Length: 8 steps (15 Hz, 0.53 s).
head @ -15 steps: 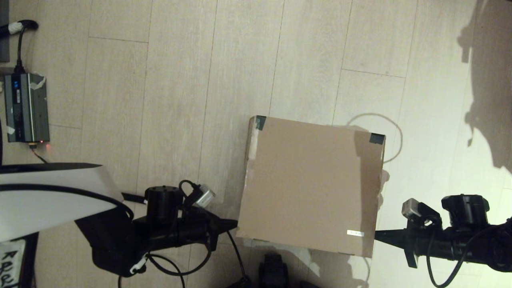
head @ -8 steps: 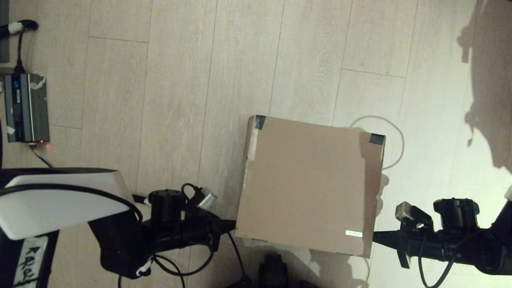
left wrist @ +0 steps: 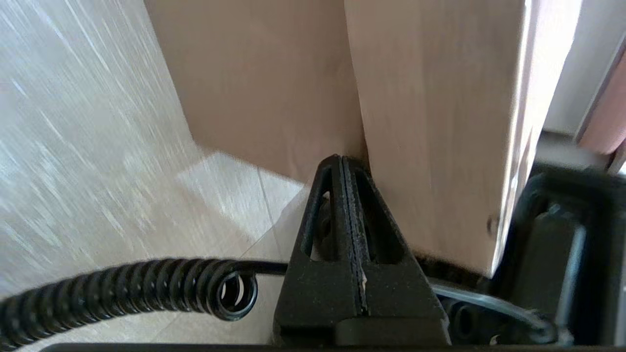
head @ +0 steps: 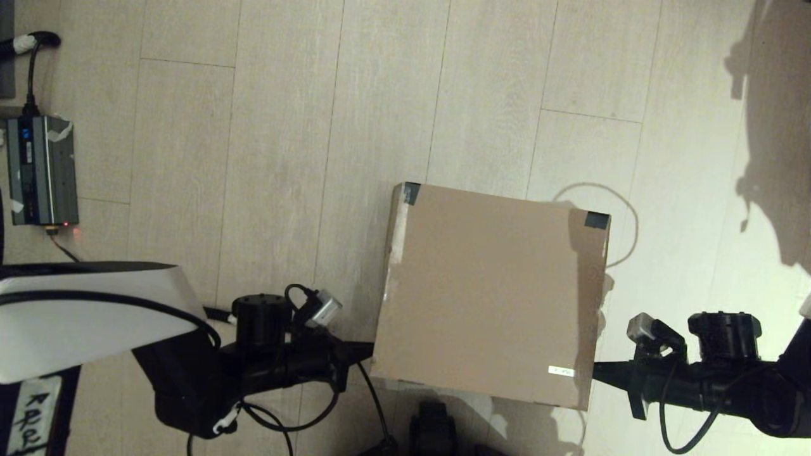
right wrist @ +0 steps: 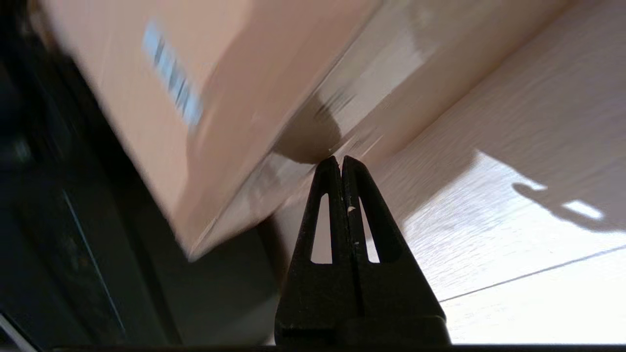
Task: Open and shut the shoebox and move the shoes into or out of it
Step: Open the shoe box
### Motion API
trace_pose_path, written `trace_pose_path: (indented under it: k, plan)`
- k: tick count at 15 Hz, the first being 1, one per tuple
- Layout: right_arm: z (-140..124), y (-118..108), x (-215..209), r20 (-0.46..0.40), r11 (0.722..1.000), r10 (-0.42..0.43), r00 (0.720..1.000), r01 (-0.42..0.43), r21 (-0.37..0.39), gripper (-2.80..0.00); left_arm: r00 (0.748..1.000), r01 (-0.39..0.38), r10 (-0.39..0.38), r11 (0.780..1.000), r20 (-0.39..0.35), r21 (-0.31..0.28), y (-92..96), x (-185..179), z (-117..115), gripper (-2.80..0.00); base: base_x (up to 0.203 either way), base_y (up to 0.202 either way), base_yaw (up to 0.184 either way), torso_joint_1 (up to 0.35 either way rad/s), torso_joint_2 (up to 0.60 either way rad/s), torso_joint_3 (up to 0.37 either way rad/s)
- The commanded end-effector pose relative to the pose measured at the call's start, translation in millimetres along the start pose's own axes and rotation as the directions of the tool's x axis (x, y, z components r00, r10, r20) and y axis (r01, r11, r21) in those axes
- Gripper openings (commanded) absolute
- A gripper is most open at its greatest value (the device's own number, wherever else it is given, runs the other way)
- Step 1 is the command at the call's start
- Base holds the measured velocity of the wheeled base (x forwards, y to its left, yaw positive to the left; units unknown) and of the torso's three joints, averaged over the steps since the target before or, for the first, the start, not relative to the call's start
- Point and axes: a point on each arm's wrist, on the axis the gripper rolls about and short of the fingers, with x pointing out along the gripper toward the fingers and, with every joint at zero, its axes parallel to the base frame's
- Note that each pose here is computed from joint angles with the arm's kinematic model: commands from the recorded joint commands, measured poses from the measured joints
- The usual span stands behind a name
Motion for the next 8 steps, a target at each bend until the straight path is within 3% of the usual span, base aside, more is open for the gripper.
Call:
trace_pose_path:
  k: [1, 3, 8]
  plan:
    - [15, -1, -7, 0.037, 0.999, -0.024, 0.999, 0.025, -0.023, -2.80, 0.999, -0.004, 0.003, 1.000, 0.037, 0.016, -2.6, -6, 14, -2.80, 0.000, 0.000, 0.000, 0.000, 0.00, 0.000]
    - [21, -2, -10, 0.045, 0.999, -0.044, 0.998, 0.045, -0.026, -2.80, 0.999, -0.004, 0.003, 1.000, 0.054, 0.013, -7.0, -10, 21, -2.80, 0.000, 0.000, 0.000, 0.000, 0.00, 0.000]
    - [33, -1, -17, 0.062, 0.995, -0.078, 0.995, 0.075, 0.059, -2.80, 0.999, 0.025, -0.024, 0.999, 0.046, -0.021, -23.4, -16, 24, -2.80, 0.000, 0.000, 0.000, 0.000, 0.00, 0.000]
